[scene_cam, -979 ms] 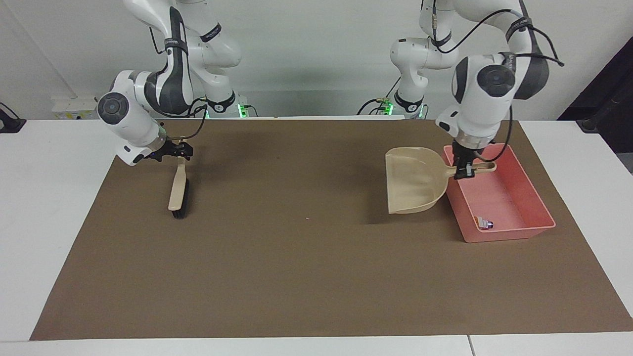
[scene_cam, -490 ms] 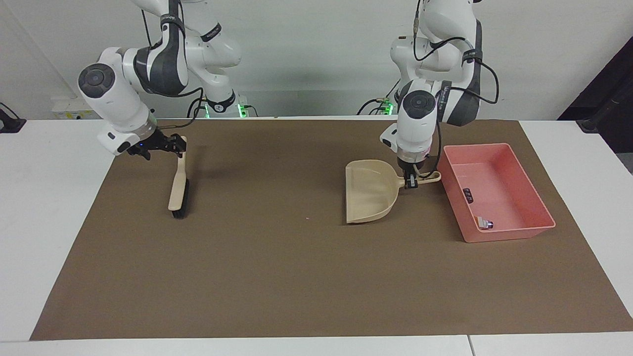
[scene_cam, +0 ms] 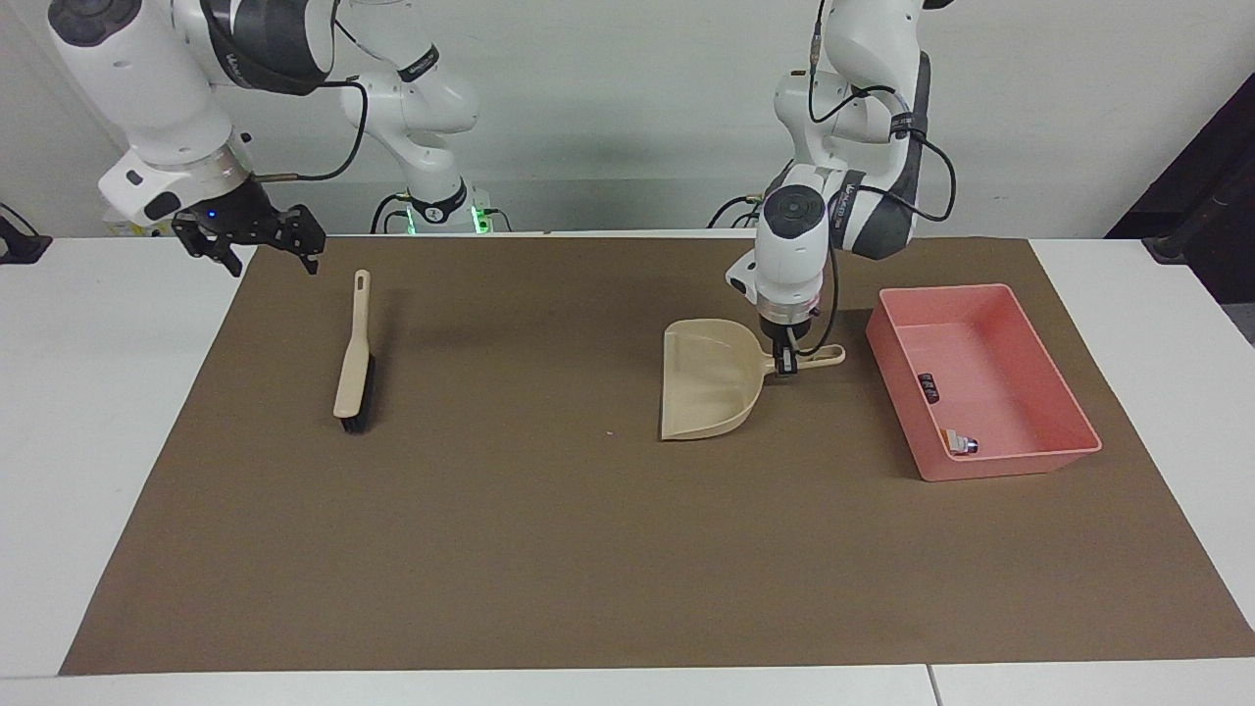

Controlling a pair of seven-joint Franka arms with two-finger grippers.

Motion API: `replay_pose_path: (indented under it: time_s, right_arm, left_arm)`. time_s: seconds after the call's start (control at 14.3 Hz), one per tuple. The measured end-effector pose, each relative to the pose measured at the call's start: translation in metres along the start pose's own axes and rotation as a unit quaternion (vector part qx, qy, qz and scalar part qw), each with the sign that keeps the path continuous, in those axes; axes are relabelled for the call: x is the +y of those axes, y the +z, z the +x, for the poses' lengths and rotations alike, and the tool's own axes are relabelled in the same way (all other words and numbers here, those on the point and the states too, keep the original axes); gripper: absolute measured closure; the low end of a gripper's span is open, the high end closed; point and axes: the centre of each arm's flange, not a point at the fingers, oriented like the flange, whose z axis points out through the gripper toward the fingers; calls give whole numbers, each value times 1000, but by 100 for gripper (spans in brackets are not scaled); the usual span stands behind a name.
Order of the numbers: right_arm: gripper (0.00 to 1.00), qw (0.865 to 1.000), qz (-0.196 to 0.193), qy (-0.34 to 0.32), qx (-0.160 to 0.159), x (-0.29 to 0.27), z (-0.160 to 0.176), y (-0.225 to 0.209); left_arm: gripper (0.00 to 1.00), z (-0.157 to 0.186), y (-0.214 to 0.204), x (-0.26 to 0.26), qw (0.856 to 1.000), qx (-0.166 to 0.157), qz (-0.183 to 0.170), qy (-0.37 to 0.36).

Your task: Clean e-waste and dump in bin

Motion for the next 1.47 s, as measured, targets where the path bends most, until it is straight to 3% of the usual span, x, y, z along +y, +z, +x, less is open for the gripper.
replay_pose_path:
  time_s: [0.14,0.28,0.63,0.91,1.05,1.12,1.33,1.47]
  right_arm:
    - [1,1000,1,2,-6,1,-8,-23]
    - [1,1000,-2,6,-4,4,-12,-40]
    - [1,1000,0,17,-24,17,-1,-25]
    - [1,1000,0,15,-27,17,14,-20]
    - [1,1000,-1,9,-24,8,18,-22]
    - [1,1000,-1,12,-24,4,19,-23]
    - [1,1000,-2,13,-20,1,19,-27]
    - [1,1000,-3,12,-16,0,19,-30]
  left_arm:
    - [67,3,3,3,1000,-1,-3,-6]
    - [60,5,4,5,999,-2,-5,-40]
    - [5,-9,-17,8,990,-4,-3,-143]
    - [2,-61,-52,15,957,-10,-12,-290]
    - [2,-80,-58,20,925,-19,-23,-378]
    - [2,-89,-60,20,902,-19,-22,-431]
    - [2,-128,-68,9,798,-4,-26,-602]
    - [2,-157,-90,-4,741,46,-49,-668]
